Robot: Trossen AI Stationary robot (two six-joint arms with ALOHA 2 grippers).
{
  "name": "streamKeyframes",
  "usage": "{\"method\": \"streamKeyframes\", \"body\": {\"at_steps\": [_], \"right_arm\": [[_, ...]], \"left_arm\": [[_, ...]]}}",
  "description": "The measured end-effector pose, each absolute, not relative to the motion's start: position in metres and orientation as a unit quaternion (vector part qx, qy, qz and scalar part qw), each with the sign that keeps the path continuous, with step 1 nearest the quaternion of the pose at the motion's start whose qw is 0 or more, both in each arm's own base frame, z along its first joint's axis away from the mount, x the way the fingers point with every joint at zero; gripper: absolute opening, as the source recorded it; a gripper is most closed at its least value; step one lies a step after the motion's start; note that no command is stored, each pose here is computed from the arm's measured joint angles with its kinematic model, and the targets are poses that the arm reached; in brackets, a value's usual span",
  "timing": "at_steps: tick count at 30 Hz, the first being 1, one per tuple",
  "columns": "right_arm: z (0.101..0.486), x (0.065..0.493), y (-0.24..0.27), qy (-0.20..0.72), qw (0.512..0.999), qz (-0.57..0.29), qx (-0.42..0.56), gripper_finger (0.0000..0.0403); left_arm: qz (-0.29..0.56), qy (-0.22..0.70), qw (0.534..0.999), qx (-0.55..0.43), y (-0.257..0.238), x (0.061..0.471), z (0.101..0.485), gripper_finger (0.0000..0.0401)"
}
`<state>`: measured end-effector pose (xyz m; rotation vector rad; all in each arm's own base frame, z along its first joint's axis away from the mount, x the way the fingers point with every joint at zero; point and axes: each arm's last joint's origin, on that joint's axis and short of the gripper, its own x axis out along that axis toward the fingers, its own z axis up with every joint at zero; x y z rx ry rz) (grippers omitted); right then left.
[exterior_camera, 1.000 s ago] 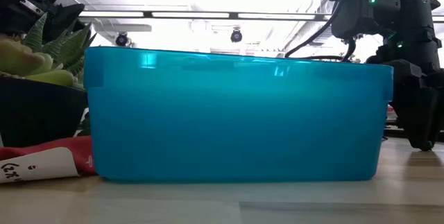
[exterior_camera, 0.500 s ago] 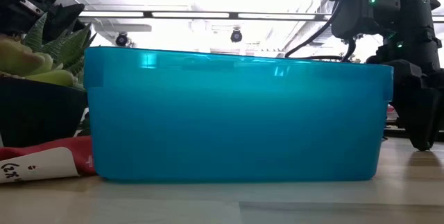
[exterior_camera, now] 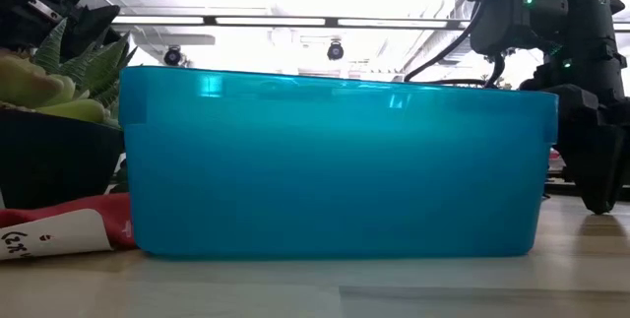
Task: Pick and placing Produce into tupperware
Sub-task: Put the top blue berry into the blue bin
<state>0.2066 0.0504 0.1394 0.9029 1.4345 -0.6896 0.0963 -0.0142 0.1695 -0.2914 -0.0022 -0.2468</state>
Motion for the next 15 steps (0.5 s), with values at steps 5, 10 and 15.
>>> {"method": "streamKeyframes", "body": {"at_steps": [5, 10, 15], "right_arm": [[0.1394, 0.2067, 0.0504, 0.622, 0.611, -0.296, 0.389, 0.0066], [0.1411, 0.2074, 0.0511, 0.626, 0.611, -0.286, 0.391, 0.0066], [0.1488, 0.2148, 0.0528, 0.619, 0.625, -0.27, 0.391, 0.0066]], "left_arm": [[-0.123, -0.001, 0.982, -0.145, -0.0142, 0.0963, 0.1696, 0.0193], [-0.123, -0.001, 0.982, -0.145, -0.0141, 0.0962, 0.1696, 0.0193], [-0.122, -0.001, 0.982, -0.145, -0.0141, 0.0963, 0.1696, 0.0193]]}}
